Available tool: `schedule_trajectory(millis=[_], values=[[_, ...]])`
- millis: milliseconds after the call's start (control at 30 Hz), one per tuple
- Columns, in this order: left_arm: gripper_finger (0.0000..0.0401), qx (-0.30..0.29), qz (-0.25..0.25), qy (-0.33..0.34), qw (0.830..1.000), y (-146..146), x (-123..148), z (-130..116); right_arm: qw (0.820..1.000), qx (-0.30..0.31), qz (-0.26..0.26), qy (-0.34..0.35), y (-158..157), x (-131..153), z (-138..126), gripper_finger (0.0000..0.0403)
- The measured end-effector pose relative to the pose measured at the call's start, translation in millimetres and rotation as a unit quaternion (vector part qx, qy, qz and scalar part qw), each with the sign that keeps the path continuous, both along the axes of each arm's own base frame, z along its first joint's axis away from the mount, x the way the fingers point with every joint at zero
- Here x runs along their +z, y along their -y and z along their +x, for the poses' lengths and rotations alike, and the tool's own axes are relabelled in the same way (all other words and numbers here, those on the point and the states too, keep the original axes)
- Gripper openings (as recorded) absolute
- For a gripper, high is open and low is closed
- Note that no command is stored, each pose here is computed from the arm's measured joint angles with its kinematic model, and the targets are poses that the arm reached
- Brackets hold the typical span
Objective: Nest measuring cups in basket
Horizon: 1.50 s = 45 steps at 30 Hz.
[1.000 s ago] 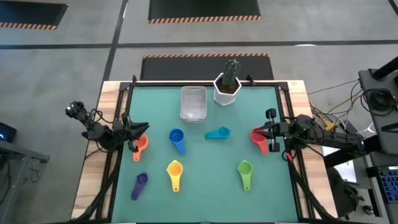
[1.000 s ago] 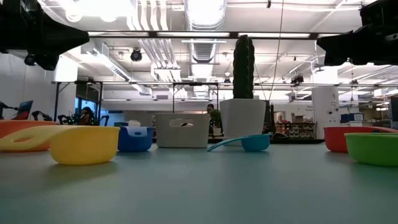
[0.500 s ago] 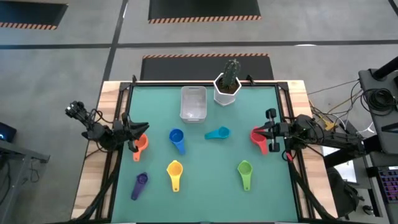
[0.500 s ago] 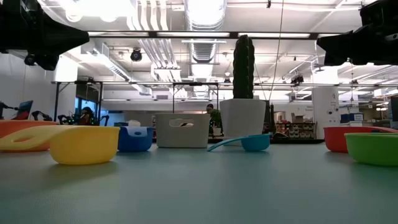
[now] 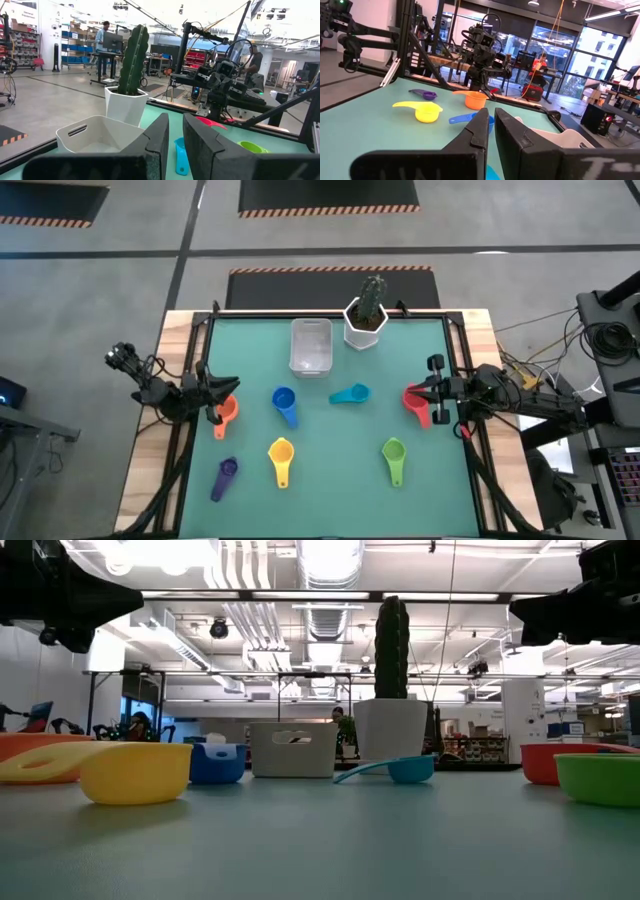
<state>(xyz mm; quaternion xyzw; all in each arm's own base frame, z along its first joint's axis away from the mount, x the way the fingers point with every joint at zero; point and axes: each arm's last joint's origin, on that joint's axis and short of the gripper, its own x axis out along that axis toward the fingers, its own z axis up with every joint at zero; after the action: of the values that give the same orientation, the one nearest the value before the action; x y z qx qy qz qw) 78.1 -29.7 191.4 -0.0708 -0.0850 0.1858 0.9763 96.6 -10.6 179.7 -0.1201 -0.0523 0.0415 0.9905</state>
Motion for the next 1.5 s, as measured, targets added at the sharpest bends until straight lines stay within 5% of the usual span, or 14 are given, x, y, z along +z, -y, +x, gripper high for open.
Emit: schedule_trajectory(millis=[300, 433, 500, 667, 933, 1267, 1500], values=[[0.0039, 0.000, 0.000, 0.000, 1.000, 0.0, 0.0, 0.0, 1.000, 0.000, 0.002, 0.000, 0.0, -0.1, 0.0, 0.0018], [0.0039, -0.014, -0.037, 0.034, 0.999, -0.3, 4.8, -0.9, 0.986, 0.019, 0.166, -0.013, -0.2, 0.7, -0.1, 0.0018], [0.0039, -0.032, -0.057, 0.057, 0.996, -0.2, 8.2, -1.6, 0.979, 0.000, 0.203, 0.002, 1.3, 3.3, -0.3, 0.0018], [0.0039, -0.045, -0.083, 0.098, 0.991, -1.5, 15.6, -3.9, 0.979, -0.050, 0.195, 0.034, 4.3, 7.3, -0.7, 0.0018], [0.0039, -0.132, -0.079, 0.152, 0.976, 1.4, 24.3, -6.0, 0.979, -0.040, 0.160, 0.117, 4.0, 23.5, -2.8, 0.0018], [0.0039, -0.120, -0.095, 0.151, 0.977, 6.4, 25.6, 1.5, 0.980, -0.064, 0.126, 0.140, 4.9, 26.9, -4.1, 0.0018], [0.0039, -0.120, -0.099, 0.157, 0.975, 10.9, 27.5, 7.2, 0.973, -0.084, 0.167, 0.133, 6.9, 31.8, -2.1, 0.0018]])
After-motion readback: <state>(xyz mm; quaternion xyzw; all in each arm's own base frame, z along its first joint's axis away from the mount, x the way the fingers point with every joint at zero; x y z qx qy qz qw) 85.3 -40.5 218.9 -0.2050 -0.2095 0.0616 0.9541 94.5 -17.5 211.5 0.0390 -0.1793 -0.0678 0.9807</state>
